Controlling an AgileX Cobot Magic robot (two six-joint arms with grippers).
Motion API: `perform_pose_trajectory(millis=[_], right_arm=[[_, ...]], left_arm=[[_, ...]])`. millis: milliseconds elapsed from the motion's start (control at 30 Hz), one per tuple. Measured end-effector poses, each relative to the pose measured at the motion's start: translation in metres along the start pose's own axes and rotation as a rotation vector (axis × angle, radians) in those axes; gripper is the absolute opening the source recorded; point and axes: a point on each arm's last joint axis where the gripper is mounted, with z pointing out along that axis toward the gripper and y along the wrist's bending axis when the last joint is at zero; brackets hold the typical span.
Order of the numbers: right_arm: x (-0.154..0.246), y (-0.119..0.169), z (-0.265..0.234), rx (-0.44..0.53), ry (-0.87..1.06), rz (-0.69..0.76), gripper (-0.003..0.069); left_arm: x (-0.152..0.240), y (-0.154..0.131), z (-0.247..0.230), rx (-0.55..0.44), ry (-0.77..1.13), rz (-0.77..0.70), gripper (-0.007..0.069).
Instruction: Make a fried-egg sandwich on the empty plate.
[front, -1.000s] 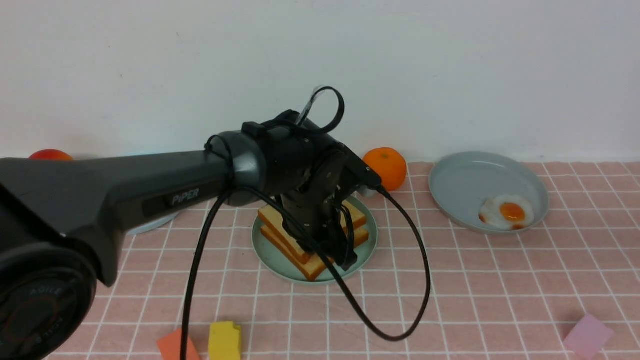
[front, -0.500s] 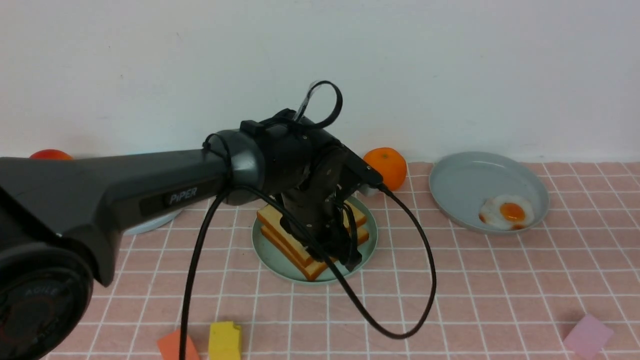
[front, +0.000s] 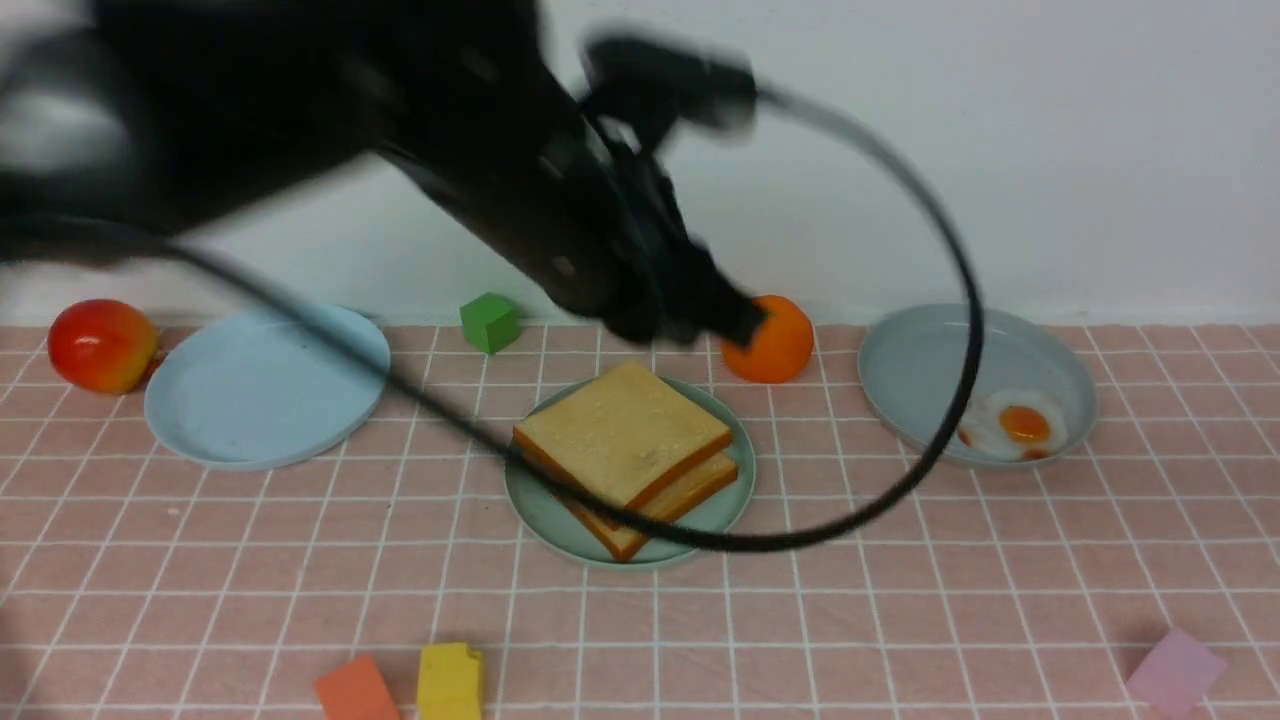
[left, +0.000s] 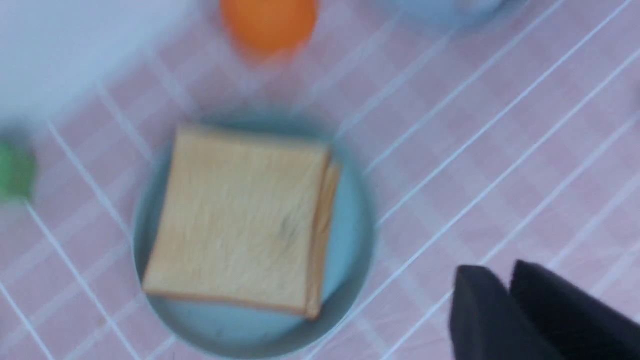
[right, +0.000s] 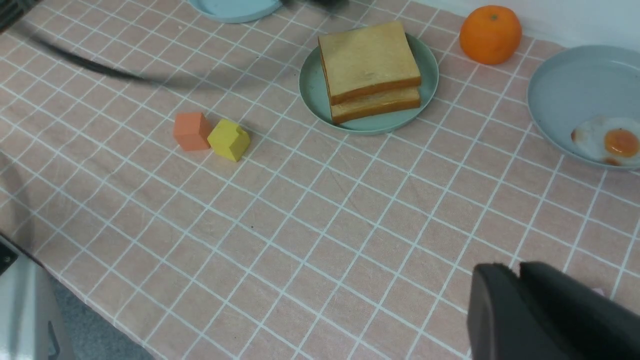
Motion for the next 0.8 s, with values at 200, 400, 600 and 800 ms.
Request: perform_pose_trajectory(millis=[200,400,600,800], right_arm=[[0.001,0.0,0.0,0.002,0.007,0.0,0.0087],[0.001,-0.001,0.0,0.006,0.006,0.001,0.0025],[0.0,-0.002,0.0,0.019,0.002,0.018,-0.0009],[0.0,-0.002,0.0,0.022,0.0,0.023,-0.0009]], left_arm=[[0.049,-0.012,-0.111,0.018,-0.306,0.014,-0.0013],[0.139,-0.013,-0.137,-0.002,-0.471,-0.017,-0.0013],[0.197,-0.011,-0.139,-0.02,-0.613,-0.056,-0.0013],[0.226,-0.01,-0.149,-0.033,-0.779,-0.117,-0.0013]])
